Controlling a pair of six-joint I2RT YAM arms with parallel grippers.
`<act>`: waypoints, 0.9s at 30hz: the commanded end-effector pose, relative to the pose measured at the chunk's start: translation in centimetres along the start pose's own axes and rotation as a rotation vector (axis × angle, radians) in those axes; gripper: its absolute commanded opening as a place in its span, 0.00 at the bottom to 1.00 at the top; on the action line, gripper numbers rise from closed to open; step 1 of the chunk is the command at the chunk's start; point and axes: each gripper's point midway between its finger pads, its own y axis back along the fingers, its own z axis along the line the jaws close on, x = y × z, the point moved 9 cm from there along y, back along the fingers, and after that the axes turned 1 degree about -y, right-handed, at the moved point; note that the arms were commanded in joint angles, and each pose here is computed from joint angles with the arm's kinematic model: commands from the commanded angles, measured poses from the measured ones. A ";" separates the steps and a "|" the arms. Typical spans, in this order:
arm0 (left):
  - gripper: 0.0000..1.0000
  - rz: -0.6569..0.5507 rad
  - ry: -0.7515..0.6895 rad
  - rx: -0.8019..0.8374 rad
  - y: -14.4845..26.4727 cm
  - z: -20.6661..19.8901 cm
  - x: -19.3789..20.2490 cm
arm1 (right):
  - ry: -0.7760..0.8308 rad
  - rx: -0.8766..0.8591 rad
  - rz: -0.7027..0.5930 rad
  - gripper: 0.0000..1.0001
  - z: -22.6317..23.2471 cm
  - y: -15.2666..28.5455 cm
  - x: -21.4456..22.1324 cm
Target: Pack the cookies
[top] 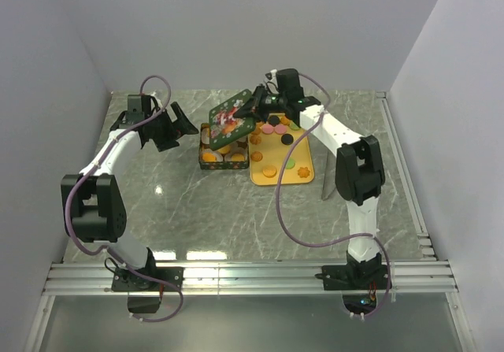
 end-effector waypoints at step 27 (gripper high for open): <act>0.96 -0.060 -0.010 0.013 -1.8 0.6 -0.1 | 0.016 -0.076 0.021 0.00 1.4 -4.3 1.9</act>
